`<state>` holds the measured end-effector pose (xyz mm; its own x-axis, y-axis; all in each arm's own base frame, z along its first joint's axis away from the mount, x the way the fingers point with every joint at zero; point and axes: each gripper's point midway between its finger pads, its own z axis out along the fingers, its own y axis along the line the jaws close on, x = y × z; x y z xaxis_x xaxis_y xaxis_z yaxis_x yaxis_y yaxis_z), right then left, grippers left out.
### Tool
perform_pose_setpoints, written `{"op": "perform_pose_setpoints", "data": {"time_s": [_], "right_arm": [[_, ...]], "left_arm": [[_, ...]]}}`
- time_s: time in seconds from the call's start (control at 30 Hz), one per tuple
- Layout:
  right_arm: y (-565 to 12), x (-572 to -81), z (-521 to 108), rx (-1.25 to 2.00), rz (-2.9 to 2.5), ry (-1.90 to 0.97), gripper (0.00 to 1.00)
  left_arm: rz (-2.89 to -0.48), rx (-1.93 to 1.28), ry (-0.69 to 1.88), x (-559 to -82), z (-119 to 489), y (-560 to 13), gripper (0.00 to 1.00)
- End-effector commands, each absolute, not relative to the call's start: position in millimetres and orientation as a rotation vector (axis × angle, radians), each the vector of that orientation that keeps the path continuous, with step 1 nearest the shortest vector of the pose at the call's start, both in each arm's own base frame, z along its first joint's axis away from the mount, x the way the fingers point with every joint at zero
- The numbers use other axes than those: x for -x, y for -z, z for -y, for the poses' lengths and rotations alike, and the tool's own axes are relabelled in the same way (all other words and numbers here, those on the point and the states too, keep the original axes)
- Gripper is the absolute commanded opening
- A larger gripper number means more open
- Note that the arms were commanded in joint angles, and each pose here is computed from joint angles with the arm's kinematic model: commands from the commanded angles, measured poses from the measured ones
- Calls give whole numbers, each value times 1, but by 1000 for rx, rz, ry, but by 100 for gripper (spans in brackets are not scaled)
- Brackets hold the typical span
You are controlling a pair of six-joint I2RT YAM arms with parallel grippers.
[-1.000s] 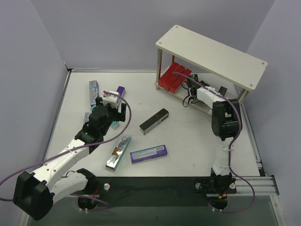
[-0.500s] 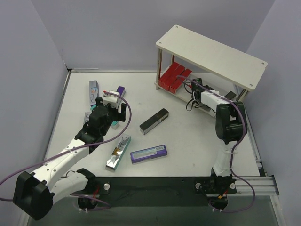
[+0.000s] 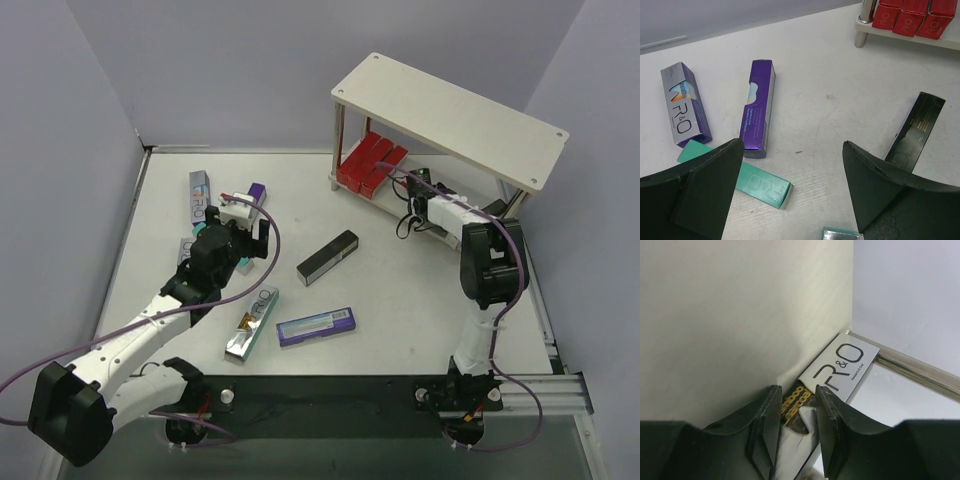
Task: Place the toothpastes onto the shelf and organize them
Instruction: Adjust the toothpaste on the shelf.
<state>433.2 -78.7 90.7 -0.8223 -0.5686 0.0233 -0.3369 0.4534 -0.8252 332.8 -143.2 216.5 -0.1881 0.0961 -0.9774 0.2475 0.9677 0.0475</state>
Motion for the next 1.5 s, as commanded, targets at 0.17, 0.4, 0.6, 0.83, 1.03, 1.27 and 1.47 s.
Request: {"op": "perform_pose_setpoints", "data": {"time_s": [0.17, 0.4, 0.6, 0.83, 1.03, 1.27, 1.47], "right_arm": [[-151, -430, 6, 390, -2249, 1166, 37], [-168, -404, -15, 195, -2220, 993, 57], [-155, -378, -3, 396, -2281, 1058, 58], [-150, -357, 18, 263, -2330, 1086, 58], [-156, -359, 16, -32, -2297, 951, 69], [-160, -367, 21, -385, -2155, 941, 69], [-161, -362, 28, -644, -2036, 929, 71]], "left_arm": [[-1702, -228, 166, -337, 147, -232, 91], [-1699, -225, 171, -337, 148, -232, 91], [-1691, -235, 171, -336, 149, -234, 91], [-1687, -252, 175, -333, 152, -235, 91], [-1688, -269, 185, -331, 159, -234, 91], [-1684, -276, 186, -329, 162, -233, 91], [-1683, -284, 192, -327, 166, -232, 91]]}}
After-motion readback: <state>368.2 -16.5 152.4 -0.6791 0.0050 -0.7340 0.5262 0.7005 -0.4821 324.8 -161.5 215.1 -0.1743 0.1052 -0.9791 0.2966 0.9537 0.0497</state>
